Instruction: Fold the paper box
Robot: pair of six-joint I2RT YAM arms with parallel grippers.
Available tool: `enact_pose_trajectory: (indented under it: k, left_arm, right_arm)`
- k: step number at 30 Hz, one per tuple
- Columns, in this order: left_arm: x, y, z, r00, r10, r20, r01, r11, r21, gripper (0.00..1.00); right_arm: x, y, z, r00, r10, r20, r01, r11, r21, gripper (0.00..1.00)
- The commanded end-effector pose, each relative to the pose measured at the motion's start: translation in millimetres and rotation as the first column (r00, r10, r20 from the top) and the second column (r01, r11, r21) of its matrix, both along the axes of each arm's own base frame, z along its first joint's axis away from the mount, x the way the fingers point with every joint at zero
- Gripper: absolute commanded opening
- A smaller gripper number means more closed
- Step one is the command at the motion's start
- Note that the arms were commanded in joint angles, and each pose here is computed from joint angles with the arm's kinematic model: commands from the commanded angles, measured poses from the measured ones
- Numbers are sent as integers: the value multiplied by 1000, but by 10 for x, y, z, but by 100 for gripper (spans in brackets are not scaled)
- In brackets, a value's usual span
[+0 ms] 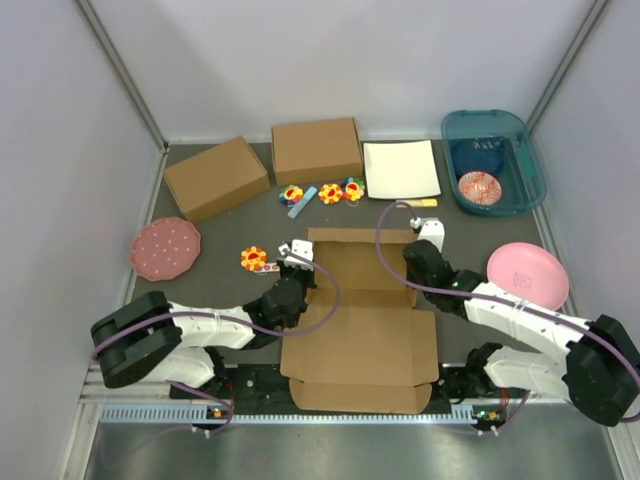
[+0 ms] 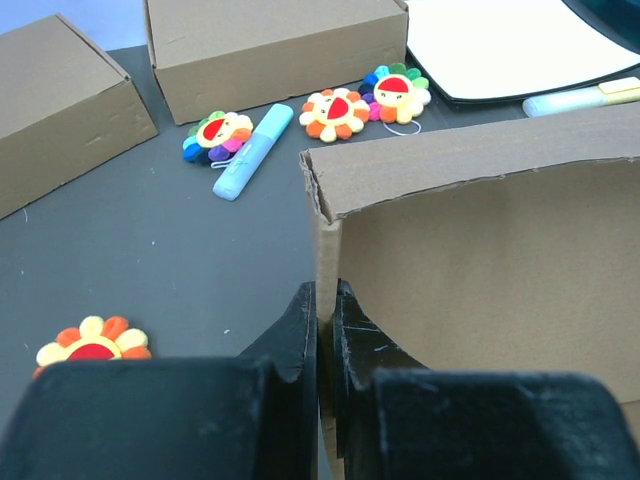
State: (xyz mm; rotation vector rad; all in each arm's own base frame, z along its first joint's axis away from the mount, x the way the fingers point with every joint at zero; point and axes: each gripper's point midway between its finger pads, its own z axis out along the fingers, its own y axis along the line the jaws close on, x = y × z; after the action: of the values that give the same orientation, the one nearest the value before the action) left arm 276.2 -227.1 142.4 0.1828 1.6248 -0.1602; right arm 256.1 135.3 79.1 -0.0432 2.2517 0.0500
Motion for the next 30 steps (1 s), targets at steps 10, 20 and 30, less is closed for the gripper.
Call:
enact_pose_trajectory:
  k: [10, 20, 30]
  left_arm:
    - [98, -93, 609, 978, 20, 210, -4, 997, -80, 0]
    - [392, -133, 777, 930, 139, 341, -103, 987, -120, 19]
    - [429, 58, 52, 968, 171, 183, -132, 969, -208, 1]
  right_arm:
    - [209, 63, 510, 955, -7, 297, -21, 996, 91, 0]
    - [583, 171, 1010, 814, -62, 577, -24, 990, 140, 0]
    - [495, 123, 315, 882, -133, 453, 55, 982, 182, 15]
